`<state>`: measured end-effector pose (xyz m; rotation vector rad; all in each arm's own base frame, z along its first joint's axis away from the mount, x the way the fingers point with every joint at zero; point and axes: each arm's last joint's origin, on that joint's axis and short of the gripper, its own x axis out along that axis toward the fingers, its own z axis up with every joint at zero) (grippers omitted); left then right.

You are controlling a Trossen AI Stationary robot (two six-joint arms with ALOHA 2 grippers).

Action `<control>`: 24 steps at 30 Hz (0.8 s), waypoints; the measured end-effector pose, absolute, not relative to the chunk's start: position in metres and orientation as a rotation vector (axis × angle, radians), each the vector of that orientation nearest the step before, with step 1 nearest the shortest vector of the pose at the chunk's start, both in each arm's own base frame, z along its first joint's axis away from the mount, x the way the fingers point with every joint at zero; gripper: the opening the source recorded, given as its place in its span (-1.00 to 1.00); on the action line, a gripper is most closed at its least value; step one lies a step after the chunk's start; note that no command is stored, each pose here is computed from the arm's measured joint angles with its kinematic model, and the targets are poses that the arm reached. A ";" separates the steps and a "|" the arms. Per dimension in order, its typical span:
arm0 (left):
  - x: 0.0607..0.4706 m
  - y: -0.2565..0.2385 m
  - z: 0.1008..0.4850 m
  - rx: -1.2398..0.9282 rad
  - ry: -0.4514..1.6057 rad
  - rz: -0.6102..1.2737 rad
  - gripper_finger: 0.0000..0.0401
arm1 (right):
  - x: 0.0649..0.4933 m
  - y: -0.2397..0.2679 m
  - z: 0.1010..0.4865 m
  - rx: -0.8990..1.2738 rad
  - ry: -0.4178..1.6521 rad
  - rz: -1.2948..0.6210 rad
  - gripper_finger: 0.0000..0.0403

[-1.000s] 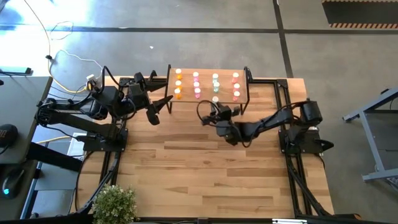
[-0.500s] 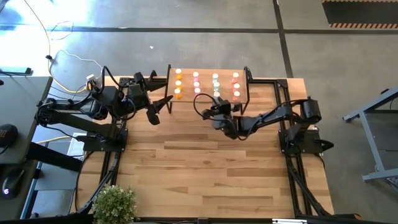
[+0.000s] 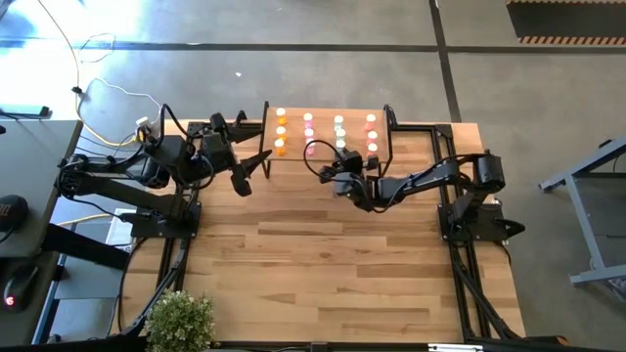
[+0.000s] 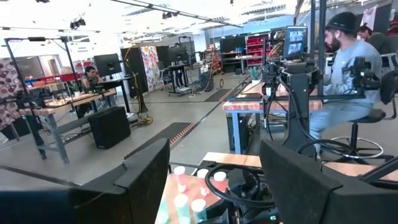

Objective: Pick and place medicine bottles onto shelf by color
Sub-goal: Put the blue medicine bottle on the shelf aligned with the other blue medicine bottles, then return to Home Position

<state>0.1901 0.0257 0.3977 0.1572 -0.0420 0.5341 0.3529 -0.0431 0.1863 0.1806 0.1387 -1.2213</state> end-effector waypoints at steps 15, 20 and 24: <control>0.190 0.026 0.398 0.156 -0.043 0.534 0.20 | 0.352 -0.043 0.186 0.187 0.132 -1.238 -0.41; 0.190 0.026 0.398 0.155 -0.043 0.534 0.20 | 0.351 -0.043 0.187 0.188 0.135 -1.235 -0.28; 0.190 0.026 0.398 0.156 -0.043 0.534 0.20 | 0.349 -0.042 0.192 0.179 0.130 -1.234 -0.22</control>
